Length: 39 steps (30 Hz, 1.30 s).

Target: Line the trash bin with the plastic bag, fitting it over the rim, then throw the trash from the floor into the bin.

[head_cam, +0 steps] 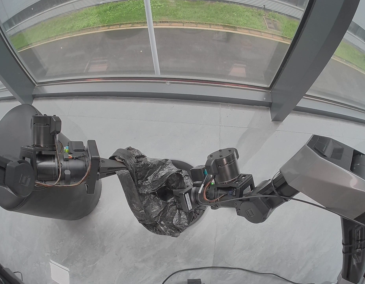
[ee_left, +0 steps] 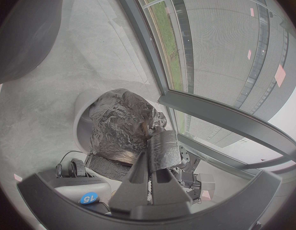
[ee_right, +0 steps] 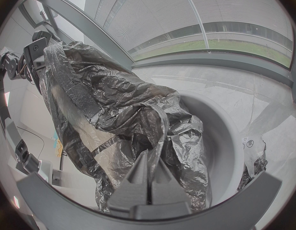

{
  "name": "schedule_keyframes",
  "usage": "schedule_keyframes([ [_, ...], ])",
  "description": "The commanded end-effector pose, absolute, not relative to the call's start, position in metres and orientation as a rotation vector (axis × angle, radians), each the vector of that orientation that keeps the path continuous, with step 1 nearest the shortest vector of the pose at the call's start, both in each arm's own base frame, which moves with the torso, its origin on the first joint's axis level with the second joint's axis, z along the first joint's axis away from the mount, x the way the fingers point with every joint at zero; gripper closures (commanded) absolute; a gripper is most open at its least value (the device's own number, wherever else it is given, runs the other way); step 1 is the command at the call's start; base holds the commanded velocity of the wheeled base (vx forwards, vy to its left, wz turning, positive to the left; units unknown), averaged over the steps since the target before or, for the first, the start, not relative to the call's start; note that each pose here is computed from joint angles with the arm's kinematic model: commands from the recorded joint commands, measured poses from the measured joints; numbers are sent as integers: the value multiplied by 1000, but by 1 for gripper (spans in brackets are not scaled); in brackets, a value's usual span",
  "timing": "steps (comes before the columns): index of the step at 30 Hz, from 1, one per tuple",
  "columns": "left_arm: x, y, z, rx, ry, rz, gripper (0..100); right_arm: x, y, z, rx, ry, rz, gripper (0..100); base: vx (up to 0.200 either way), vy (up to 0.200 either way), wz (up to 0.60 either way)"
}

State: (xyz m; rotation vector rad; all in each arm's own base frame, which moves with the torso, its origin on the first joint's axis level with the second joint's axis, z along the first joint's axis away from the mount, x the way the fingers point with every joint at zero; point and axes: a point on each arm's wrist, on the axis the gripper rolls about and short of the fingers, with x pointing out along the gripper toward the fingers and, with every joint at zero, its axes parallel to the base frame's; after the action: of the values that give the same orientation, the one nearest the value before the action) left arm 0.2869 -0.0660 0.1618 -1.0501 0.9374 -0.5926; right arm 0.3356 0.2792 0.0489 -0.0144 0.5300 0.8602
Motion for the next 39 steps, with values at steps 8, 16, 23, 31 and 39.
schedule_keyframes([
  [8,290,-54,158,-1068,928,-550,100,336,289,33,-30,548,828,100,0,0,0],
  [16,283,-54,147,-1078,968,-531,100,315,266,48,-31,573,823,100,0,0,0],
  [23,277,-57,134,-1084,1025,-518,100,291,244,34,-47,627,808,100,0,0,0],
  [31,277,-61,124,-1094,1081,-536,100,297,226,14,-63,614,772,100,0,0,0],
  [39,281,-66,116,-1097,1131,-580,100,316,207,9,-69,600,710,100,0,0,0],
])
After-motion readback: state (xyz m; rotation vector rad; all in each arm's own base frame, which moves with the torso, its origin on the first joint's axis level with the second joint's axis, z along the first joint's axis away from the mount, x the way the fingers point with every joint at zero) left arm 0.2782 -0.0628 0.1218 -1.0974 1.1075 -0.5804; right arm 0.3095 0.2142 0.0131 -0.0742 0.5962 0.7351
